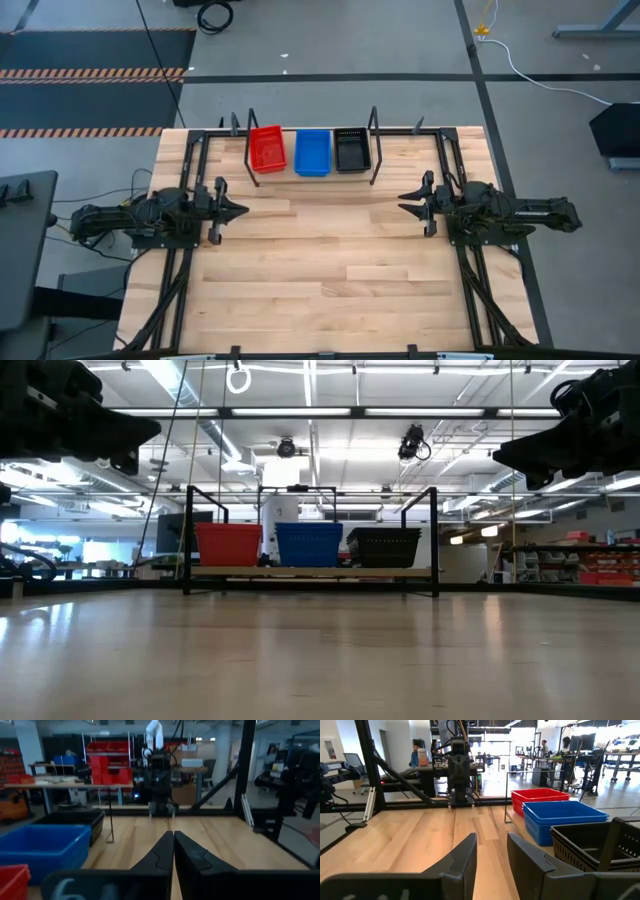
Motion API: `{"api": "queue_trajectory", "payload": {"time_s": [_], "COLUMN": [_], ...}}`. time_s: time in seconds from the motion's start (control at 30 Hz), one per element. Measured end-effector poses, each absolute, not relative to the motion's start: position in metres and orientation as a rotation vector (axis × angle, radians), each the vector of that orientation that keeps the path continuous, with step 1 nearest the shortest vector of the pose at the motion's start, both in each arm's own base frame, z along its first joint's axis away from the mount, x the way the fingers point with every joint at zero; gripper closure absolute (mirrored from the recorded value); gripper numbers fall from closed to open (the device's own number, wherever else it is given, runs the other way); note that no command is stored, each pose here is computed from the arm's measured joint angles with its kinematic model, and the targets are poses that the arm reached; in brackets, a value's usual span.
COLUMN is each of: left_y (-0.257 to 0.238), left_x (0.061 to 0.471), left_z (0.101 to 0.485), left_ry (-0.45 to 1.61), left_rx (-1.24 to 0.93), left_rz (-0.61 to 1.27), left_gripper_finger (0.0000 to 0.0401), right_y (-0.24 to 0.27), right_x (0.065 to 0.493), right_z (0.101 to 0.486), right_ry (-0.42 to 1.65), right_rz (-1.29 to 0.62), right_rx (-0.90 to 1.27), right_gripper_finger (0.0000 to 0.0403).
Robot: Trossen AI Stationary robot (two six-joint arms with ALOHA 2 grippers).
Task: Stack baskets on shelf by color
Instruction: Return to Home Position
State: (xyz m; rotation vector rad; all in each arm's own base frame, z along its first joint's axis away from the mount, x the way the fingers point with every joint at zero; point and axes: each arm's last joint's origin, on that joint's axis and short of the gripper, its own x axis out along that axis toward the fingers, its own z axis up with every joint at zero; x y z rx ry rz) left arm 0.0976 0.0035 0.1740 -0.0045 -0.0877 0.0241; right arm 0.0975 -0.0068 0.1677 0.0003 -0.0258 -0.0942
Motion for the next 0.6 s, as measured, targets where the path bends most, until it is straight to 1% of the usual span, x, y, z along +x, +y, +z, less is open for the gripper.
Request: {"api": "queue_trajectory", "payload": {"time_s": [0.4,0.6], "left_y": [0.0037,0.0037], "left_x": [0.0973,0.0973], "left_z": [0.1767,0.1766], "left_ry": [-0.115,-0.115], "left_rx": [-0.011,-0.011], "left_rz": [0.027,0.029], "left_gripper_finger": [0.0372,0.0379], "right_y": [-0.0068,-0.0068], "right_x": [0.0975,0.0975], "right_z": [0.1677,0.1677], "right_ry": [-0.026,-0.026], "right_rz": [-0.094,-0.094], "right_rx": [0.0,0.0], "right_gripper_finger": [0.0289,0.0288]}}
